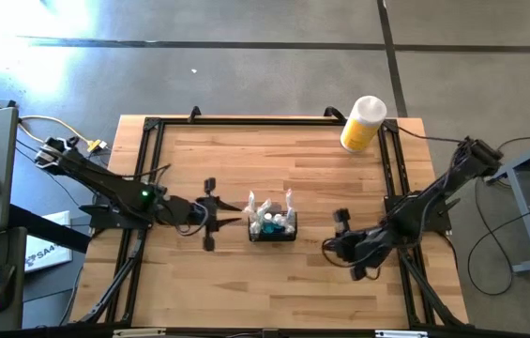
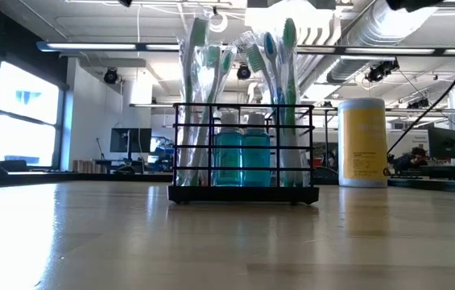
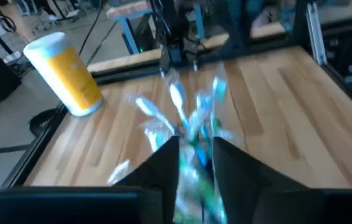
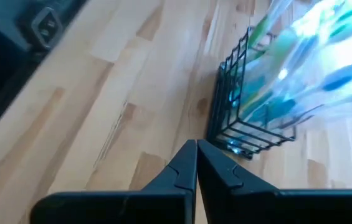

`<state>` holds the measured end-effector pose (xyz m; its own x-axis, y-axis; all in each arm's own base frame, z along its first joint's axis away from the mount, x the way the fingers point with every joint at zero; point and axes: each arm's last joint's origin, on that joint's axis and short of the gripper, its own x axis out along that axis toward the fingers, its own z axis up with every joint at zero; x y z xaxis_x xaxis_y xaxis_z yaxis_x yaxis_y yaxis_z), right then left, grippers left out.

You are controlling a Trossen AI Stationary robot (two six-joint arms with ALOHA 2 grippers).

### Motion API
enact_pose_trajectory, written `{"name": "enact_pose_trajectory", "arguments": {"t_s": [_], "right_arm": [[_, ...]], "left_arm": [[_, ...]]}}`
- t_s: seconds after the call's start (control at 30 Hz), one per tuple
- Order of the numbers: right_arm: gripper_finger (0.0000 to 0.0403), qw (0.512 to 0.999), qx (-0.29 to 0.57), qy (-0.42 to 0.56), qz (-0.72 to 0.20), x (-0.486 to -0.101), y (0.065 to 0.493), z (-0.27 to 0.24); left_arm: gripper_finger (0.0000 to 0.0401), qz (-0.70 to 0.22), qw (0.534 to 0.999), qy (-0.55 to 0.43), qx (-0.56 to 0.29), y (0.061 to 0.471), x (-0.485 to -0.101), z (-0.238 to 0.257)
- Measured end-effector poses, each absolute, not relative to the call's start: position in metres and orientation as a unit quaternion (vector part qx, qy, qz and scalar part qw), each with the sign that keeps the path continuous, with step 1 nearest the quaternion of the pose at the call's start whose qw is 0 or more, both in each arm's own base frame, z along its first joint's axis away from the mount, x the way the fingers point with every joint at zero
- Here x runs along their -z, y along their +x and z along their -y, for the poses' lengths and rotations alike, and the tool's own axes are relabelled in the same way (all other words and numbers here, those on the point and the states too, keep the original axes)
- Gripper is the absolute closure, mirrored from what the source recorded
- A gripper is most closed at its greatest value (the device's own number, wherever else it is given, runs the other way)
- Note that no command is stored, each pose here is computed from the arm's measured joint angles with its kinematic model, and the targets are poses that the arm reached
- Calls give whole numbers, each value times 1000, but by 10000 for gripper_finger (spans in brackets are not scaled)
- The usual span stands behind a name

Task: Pick & Place toothbrushing station
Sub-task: Return to Home Position

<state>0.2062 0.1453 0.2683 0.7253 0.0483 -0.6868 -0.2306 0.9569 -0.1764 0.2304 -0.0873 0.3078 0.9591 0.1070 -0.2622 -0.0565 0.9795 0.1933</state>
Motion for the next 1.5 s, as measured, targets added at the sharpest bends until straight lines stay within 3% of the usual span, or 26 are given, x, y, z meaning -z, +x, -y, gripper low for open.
{"name": "enact_pose_trajectory", "arguments": {"t_s": [0.13,0.2,0.37,0.53,0.73,1.0,1.5], "right_arm": [[399,926,-111,-132,-337,-290,186,-131],[400,931,-125,-134,-315,-295,174,-122],[399,955,-129,-107,-246,-288,141,-94],[399,985,-111,-65,-119,-273,116,-65],[400,994,-101,-34,2,-261,88,-38],[401,994,-95,-30,42,-229,75,-25],[401,996,-80,-31,30,-185,91,-21]], "left_arm": [[376,-144,984,95,-40,208,-319,78],[393,-144,984,95,-41,195,-325,72],[398,-146,983,92,-69,164,-332,56],[400,-134,982,64,-114,130,-326,39],[401,-103,988,22,-117,95,-296,23],[401,-64,991,-31,-110,72,-247,13],[401,-50,994,-67,-77,65,-225,12]]}}
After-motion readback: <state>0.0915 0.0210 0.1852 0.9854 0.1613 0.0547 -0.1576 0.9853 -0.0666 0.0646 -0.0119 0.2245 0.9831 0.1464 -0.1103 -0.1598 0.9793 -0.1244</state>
